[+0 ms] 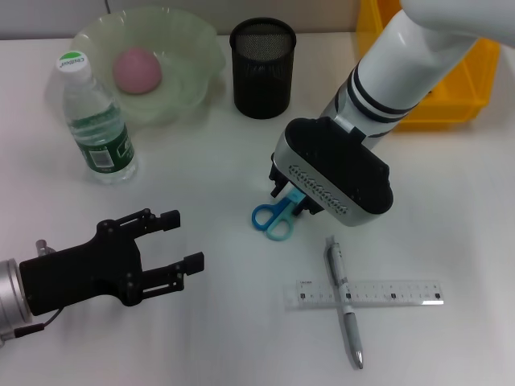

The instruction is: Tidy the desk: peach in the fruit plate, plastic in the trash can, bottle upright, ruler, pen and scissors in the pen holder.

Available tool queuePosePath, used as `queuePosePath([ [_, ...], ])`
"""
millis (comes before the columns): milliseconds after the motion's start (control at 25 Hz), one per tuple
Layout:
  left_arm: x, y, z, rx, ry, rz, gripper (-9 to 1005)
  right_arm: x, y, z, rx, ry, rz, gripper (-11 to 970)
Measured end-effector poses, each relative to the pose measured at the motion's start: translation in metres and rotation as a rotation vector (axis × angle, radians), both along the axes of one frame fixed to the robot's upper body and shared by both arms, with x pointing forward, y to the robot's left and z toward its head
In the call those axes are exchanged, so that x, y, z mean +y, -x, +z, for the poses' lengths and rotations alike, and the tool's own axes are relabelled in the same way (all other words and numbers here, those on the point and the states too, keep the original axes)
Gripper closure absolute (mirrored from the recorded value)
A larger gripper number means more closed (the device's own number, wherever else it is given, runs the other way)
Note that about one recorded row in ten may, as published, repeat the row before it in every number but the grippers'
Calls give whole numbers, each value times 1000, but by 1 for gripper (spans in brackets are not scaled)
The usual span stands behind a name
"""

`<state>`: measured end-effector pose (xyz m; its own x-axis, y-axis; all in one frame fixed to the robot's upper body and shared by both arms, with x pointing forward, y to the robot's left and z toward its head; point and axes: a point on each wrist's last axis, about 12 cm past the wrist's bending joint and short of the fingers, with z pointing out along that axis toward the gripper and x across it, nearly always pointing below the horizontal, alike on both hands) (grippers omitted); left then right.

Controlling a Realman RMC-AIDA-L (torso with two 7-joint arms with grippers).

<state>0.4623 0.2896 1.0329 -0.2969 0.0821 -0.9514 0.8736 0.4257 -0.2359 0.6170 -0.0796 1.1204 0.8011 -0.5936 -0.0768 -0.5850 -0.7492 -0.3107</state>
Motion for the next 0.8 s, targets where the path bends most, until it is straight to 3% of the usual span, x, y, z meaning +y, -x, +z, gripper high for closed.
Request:
queuePosePath([
  [800, 0, 0, 0, 6, 4, 4, 212, -1, -5, -7, -35, 18, 1, 641],
])
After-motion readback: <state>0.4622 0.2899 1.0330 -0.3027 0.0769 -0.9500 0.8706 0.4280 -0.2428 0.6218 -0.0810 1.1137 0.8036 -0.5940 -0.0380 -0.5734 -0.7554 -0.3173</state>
